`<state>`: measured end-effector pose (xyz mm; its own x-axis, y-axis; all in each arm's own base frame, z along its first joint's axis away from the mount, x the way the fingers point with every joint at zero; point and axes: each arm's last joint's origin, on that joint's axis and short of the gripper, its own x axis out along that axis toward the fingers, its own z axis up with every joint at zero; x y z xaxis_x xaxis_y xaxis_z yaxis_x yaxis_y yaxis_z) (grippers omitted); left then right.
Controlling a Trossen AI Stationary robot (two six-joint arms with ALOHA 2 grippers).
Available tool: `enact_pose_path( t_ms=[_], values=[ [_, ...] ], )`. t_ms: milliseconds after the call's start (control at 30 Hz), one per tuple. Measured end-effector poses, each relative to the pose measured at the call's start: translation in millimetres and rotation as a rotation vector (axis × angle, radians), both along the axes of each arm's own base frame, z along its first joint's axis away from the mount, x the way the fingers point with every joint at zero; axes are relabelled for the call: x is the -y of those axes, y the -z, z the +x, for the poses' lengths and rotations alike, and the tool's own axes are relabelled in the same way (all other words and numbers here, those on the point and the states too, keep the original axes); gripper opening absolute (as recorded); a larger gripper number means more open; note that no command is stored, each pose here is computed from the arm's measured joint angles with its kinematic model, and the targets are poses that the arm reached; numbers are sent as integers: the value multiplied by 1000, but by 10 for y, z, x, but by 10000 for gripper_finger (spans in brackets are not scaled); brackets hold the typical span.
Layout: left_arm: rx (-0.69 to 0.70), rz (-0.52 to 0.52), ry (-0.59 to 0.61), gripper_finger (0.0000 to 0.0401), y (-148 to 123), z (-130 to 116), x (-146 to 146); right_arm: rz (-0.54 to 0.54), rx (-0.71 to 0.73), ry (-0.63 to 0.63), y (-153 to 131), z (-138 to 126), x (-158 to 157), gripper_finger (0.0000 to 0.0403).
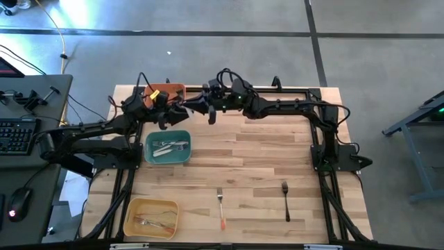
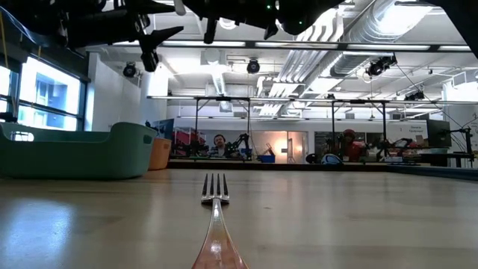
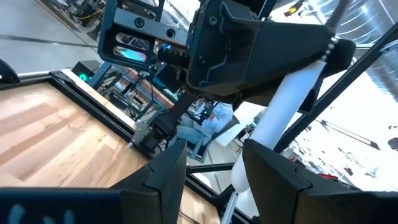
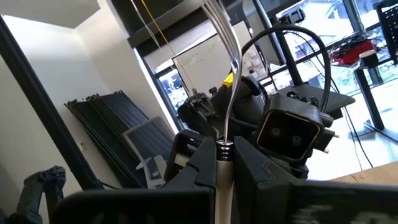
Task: Sort silverware by color (type)
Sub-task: Put the white fork into the green bin
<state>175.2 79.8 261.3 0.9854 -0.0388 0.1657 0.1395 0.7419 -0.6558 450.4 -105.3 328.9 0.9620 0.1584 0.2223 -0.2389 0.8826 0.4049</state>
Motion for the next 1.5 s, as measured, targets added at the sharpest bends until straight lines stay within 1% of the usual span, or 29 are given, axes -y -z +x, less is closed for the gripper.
enact_pose_path(
  t_ms=[133, 267, 400, 600, 800, 933, 1033, 1267, 1400, 1500],
  values=[
    [9, 12, -12, 161, -11, -31, -52, 12, 27, 16, -28, -27, 81, 1],
    [19, 32, 25, 166, -29, -63, -83, 32, 52, 57, -54, -77, 239, 1],
    [37, 38, 1, 166, -47, -82, -111, 59, 48, 64, -54, -106, 332, 1],
    [31, 34, -53, 166, -39, -106, -168, 62, 45, 47, -53, -104, 321, 1],
    [36, 37, -80, 166, -42, -126, -206, 58, 35, 47, -42, -97, 313, 1],
    [19, 31, -83, 166, -38, -83, -240, 60, 26, 52, -33, -105, 346, 1],
    [25, 76, -91, 166, -105, -19, -286, 48, 12, 63, -17, -111, 378, 1],
    [-10, 111, -105, 165, -119, 131, -437, 40, 10, 76, -14, -124, 421, 1],
    [-23, 107, -102, 150, -100, 172, -472, 31, 2, 82, -4, -121, 424, 1],
    [-16, 156, -90, 111, -131, 179, -471, 17, -10, 84, 10, -118, 423, 1]
  ],
)
